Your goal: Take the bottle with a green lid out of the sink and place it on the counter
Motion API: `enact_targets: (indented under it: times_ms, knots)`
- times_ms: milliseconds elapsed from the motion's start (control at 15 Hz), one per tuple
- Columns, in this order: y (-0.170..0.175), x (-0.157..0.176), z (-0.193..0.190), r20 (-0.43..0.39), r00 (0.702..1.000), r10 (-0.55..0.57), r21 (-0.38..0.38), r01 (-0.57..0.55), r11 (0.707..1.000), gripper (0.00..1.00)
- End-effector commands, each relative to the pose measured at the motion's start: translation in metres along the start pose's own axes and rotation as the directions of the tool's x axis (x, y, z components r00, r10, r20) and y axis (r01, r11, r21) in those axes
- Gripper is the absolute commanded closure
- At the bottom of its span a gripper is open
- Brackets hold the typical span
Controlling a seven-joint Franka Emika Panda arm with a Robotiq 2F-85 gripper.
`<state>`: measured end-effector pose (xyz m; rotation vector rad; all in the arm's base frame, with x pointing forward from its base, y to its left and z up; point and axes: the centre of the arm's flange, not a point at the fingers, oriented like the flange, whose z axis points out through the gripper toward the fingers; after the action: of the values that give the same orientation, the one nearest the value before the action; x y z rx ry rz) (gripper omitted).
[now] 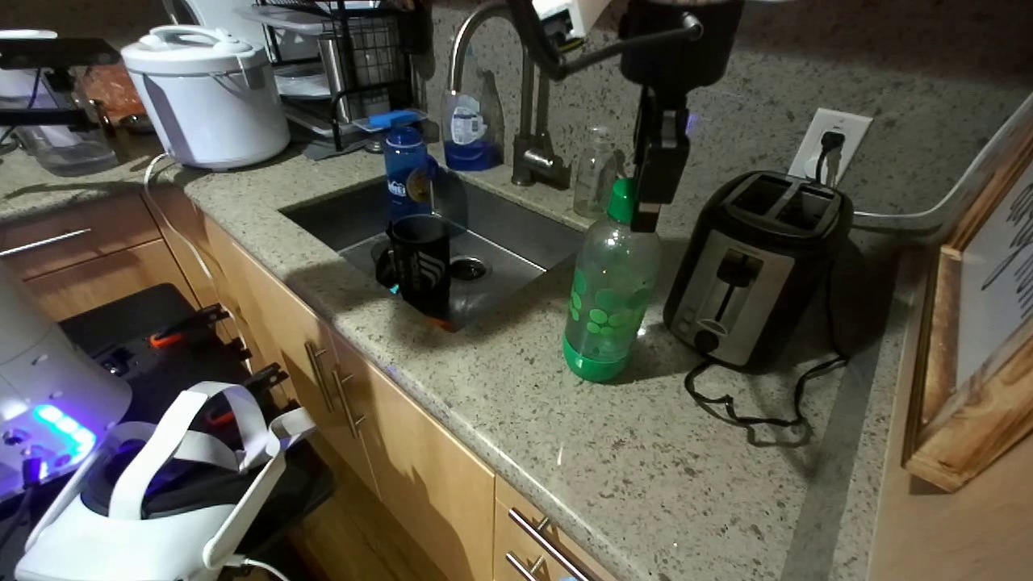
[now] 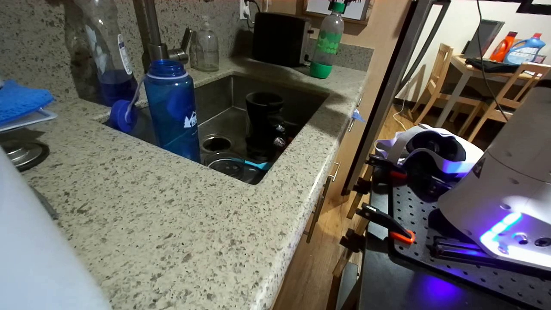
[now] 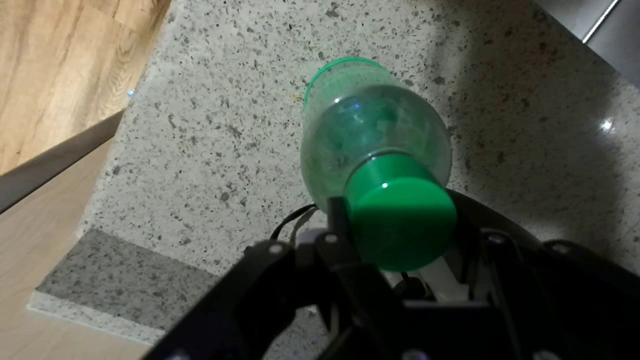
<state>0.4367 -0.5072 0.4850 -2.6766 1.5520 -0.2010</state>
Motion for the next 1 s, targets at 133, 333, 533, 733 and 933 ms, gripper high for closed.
enact_targets:
  times_ms: [133, 333, 533, 733, 933]
  knots:
    - [-0.0016, 0.0075, -0.007, 0.016, 1.0, 0.01, 0.009, -0.01, 1.0, 0.78]
    - [-0.0018, 0.007, -0.0084, 0.016, 1.0, 0.005, 0.01, -0.005, 1.0, 0.78]
    - [-0.0021, 0.0065, -0.0099, 0.016, 1.0, 0.003, 0.009, -0.003, 1.0, 0.26]
    - [-0.0029, 0.0068, -0.0108, 0.018, 1.0, 0.001, 0.01, -0.001, 1.0, 0.05]
    - [-0.0039, 0.0072, -0.0129, 0.018, 1.0, -0.003, 0.013, 0.002, 1.0, 0.0]
